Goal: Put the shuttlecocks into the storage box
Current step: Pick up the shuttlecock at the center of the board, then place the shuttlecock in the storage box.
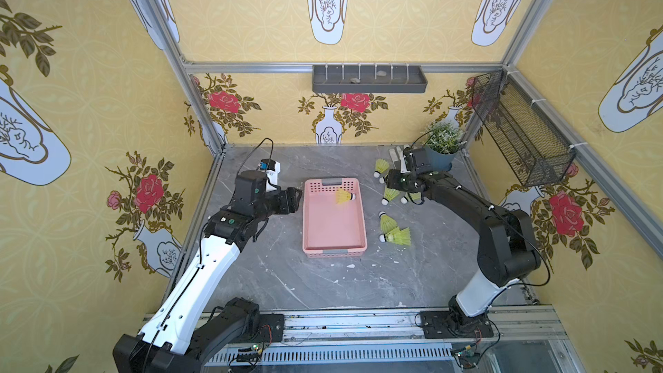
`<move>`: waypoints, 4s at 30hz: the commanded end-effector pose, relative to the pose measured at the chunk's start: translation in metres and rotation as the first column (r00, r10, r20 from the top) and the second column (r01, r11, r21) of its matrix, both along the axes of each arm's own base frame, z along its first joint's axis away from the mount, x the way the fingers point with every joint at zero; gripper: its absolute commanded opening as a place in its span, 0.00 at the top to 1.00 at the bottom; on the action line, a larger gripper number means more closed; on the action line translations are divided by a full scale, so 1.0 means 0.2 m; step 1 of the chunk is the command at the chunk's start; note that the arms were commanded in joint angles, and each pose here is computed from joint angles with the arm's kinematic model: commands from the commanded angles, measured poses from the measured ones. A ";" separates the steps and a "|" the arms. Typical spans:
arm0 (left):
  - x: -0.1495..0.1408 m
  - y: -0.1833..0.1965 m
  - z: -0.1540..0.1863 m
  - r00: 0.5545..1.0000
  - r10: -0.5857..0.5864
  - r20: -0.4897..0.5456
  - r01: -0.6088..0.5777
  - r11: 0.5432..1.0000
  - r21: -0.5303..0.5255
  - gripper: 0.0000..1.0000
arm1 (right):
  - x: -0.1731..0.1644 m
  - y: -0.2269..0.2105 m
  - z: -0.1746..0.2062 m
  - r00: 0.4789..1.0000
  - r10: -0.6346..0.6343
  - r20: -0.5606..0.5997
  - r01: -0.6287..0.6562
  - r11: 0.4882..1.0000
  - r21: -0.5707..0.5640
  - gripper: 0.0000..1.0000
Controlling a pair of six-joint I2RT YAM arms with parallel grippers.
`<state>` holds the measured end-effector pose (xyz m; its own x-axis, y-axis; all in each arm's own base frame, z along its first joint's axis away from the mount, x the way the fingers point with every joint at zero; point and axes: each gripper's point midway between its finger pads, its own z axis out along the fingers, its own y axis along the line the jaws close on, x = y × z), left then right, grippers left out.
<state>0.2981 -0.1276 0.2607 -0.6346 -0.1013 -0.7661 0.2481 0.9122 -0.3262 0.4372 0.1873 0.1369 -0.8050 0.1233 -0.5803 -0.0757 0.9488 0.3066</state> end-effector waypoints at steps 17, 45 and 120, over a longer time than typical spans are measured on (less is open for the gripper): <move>-0.11 0.17 -0.04 0.997 0.068 0.037 -0.073 0.986 0.153 0.23 | 0.35 0.14 -0.31 0.982 -0.065 -0.176 0.069 0.998 0.015 0.53; -0.11 0.17 -0.04 0.997 0.064 0.036 -0.068 0.988 0.140 0.23 | 0.54 0.18 -0.53 0.967 -0.140 -0.211 0.141 0.990 -0.009 0.52; -0.20 -0.53 0.11 0.759 -0.648 0.056 0.650 0.754 -0.093 0.39 | -1.08 0.84 0.45 0.244 0.933 0.266 -0.954 0.280 -0.109 0.81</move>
